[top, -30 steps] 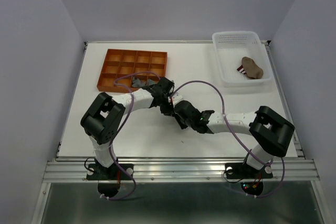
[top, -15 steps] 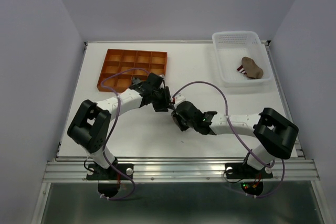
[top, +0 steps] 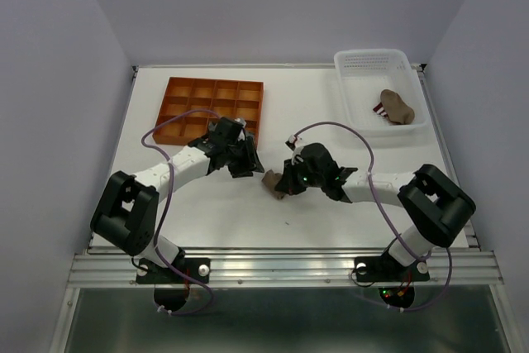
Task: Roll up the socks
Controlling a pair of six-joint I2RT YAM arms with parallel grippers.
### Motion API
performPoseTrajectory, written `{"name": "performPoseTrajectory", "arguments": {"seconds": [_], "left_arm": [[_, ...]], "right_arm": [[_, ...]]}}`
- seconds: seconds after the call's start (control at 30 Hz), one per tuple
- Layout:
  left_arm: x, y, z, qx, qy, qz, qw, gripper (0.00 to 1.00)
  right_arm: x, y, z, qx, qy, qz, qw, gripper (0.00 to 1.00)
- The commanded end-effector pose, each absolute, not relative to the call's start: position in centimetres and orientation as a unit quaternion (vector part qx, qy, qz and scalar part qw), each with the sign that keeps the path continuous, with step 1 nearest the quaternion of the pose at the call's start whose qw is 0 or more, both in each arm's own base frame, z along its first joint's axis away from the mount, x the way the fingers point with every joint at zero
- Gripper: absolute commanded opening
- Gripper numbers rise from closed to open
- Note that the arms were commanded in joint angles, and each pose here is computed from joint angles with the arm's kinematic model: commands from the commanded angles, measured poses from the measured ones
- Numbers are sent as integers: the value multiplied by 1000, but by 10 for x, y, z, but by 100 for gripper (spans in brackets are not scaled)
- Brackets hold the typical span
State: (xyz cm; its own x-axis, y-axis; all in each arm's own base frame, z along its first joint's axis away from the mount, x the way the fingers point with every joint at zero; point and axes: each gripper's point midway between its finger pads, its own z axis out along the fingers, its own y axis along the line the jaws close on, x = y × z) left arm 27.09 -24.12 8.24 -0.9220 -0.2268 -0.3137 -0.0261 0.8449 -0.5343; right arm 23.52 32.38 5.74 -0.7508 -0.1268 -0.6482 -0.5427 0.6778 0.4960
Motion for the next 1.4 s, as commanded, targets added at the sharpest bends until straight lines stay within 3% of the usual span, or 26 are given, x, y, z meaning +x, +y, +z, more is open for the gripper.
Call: {"name": "performPoseTrajectory", "arguments": {"seconds": [0.0,0.37,0.57,1.13,1.37], "left_arm": [[267,-235,86,-58,942,-268,195,53],[261,-241,78,-50,942,-282,173,55],[260,-255,73,-32,938,-304,160,61],[275,-283,53,-8,942,-306,139,60],[277,-278,41,-24,950,-280,133,51]], "right_arm": [[229,338,74,-185,835,440,273,1],[241,321,56,-107,835,502,197,1],[250,315,55,-87,823,532,177,1],[257,302,31,-66,832,529,155,1],[269,298,40,-86,843,496,189,25]]}}
